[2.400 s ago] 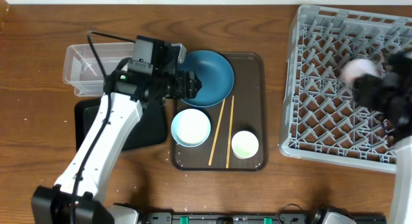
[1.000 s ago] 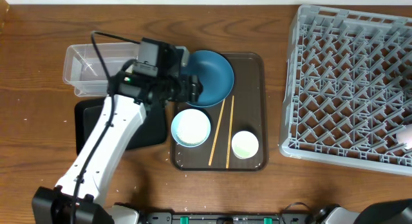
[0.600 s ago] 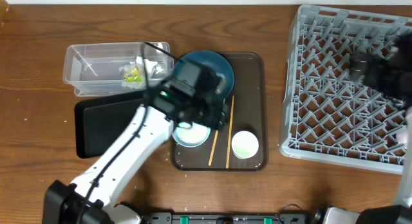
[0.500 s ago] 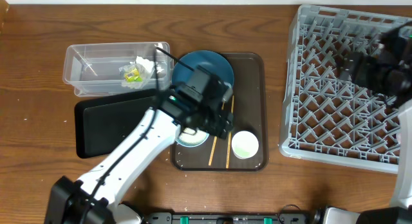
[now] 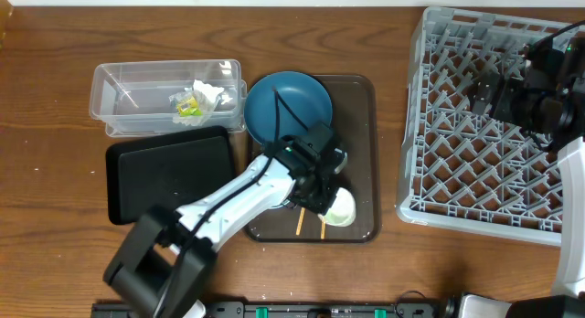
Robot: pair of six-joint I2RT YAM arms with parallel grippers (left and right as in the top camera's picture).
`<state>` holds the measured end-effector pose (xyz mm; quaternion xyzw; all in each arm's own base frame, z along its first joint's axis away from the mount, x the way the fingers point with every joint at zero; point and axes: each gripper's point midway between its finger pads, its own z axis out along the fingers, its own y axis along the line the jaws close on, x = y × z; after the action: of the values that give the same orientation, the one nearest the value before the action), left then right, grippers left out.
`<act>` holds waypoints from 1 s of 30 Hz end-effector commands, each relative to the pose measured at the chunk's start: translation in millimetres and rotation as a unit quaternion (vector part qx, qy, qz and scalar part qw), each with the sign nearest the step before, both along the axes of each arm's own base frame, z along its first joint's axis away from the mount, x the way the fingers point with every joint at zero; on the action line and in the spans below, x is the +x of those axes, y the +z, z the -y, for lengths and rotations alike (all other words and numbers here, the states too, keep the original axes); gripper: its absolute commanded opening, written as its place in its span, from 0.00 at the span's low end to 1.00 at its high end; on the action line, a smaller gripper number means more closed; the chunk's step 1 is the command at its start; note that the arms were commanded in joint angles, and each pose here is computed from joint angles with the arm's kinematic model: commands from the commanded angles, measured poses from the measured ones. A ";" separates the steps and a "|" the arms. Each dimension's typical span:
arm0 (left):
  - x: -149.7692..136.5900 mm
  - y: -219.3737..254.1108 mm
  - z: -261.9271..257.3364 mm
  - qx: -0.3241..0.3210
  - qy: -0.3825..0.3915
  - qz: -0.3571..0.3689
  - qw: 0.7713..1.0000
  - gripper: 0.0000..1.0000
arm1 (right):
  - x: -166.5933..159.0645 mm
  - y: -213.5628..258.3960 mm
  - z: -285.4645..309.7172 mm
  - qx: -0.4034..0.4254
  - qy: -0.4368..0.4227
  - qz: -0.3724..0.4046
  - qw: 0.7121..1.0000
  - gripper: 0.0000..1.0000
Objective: Sort waste into correct bins and load items into the dishwasher rack
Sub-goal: 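Grasp the white cup on the brown tray with the left gripper, then hand the white cup from the left gripper to the right gripper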
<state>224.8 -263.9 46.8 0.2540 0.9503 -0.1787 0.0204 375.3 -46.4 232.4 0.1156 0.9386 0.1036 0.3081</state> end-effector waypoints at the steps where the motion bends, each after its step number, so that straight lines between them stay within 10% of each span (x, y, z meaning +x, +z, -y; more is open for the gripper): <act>1: 7.3 4.0 -2.8 -0.001 0.005 0.011 1.000 0.06 | -0.6 -2.1 -2.0 -0.008 0.007 -0.002 1.000 0.99; 14: 100.8 164.1 -51.2 -0.276 0.160 0.104 0.942 0.06 | -0.6 14.3 -50.5 0.041 0.178 0.058 0.981 0.98; 21: 121.3 242.7 -59.5 -0.495 0.105 0.060 0.860 0.06 | -20.0 52.1 -131.7 0.160 0.393 0.171 0.889 0.99; 30: 118.0 235.4 -41.0 -0.513 0.081 0.013 0.854 0.06 | -46.0 71.6 -221.6 0.226 0.550 0.233 0.769 0.99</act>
<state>356.7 -213.7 273.1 0.1129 0.7574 -0.6081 0.2095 345.4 150.6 292.7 -0.3363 0.7461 0.4397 0.3701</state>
